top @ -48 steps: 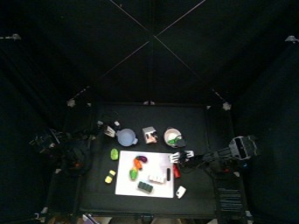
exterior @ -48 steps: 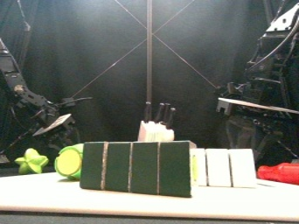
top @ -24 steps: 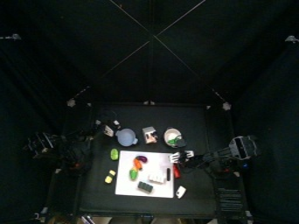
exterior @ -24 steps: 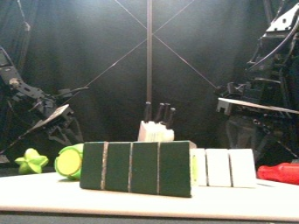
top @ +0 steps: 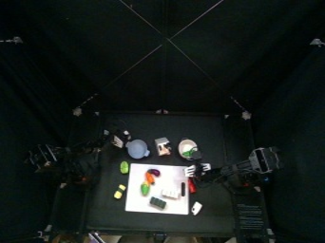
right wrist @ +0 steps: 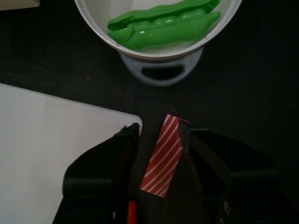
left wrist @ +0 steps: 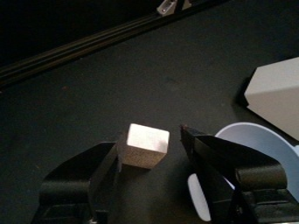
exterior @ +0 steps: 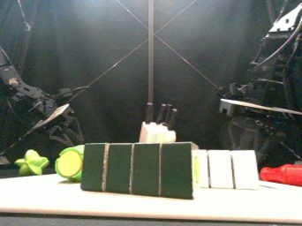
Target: Put rice above bowl
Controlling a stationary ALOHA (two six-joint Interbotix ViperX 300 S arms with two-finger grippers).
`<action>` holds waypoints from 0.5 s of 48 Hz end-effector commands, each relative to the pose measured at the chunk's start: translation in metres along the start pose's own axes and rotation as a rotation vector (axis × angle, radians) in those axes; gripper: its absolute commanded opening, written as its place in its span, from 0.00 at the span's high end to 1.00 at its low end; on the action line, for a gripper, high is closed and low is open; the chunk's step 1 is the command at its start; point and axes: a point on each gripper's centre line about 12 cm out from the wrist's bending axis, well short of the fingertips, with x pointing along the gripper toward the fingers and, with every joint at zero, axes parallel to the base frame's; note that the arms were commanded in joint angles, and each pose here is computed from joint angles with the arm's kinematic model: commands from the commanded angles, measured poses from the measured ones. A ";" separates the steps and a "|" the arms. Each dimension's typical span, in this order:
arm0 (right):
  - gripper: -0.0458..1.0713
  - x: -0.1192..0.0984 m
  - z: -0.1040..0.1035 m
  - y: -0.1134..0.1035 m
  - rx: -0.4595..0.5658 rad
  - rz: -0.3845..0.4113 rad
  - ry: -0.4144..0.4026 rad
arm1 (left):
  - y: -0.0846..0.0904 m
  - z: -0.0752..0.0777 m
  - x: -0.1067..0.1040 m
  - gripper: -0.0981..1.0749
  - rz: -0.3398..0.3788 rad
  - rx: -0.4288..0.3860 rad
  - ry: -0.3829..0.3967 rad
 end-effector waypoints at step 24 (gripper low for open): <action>0.26 -0.002 0.002 0.000 0.005 0.007 -0.004 | -0.002 0.015 0.004 0.46 -0.004 -0.008 -0.053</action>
